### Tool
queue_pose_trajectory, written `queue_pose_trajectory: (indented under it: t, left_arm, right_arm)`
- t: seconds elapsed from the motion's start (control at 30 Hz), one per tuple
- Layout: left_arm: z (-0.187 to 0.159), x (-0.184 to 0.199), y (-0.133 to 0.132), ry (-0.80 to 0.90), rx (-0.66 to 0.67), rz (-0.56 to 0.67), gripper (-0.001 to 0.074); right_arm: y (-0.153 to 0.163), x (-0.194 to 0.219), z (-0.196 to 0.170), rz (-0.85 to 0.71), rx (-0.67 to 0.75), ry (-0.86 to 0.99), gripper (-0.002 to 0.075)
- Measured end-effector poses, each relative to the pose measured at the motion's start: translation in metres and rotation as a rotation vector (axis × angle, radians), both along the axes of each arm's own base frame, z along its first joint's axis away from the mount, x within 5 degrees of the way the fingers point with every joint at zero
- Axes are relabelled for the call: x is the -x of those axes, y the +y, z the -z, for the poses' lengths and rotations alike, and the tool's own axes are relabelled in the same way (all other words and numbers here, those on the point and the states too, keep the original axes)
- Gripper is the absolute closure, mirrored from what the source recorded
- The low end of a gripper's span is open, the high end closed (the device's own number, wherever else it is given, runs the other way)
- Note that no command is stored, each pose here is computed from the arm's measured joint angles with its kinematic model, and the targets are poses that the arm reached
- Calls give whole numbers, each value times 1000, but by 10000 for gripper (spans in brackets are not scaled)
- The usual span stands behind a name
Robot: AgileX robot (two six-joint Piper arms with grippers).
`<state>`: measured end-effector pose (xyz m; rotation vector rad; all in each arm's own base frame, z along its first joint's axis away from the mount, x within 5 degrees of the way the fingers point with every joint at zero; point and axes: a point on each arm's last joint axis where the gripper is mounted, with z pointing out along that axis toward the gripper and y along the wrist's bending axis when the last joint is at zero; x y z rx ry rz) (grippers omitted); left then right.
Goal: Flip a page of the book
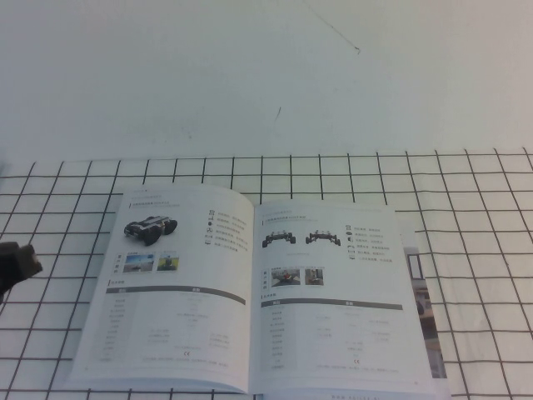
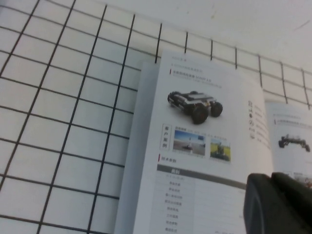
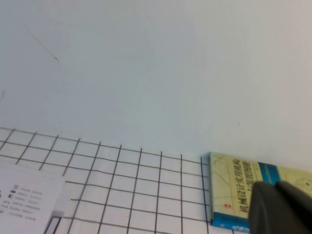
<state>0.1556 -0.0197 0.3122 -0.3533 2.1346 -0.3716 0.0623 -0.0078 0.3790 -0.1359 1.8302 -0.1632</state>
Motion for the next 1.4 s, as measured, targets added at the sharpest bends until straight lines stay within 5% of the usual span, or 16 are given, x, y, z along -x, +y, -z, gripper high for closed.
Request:
queue_pose_trajectory:
  t: [0.27,0.4,0.6,0.87,1.4]
  left_arm:
    - [6,-10,-5,23,39,18,738]
    - [2,-16,-9,-17,109,21,738]
    - [12,-30,-14,-16,-11,140,738]
    - [36,-58,-24,146,-105,304,738]
    - [38,-115,-51,220,-92,559,738]
  right_arm:
    - [-3,-11,1,39,50,27,725]
    - [-17,-29,10,221,140,159,725]
    - [-25,-62,33,439,152,395,725]
    - [4,-104,71,305,-57,633,725]
    - [89,-183,140,-345,-514,835,725]
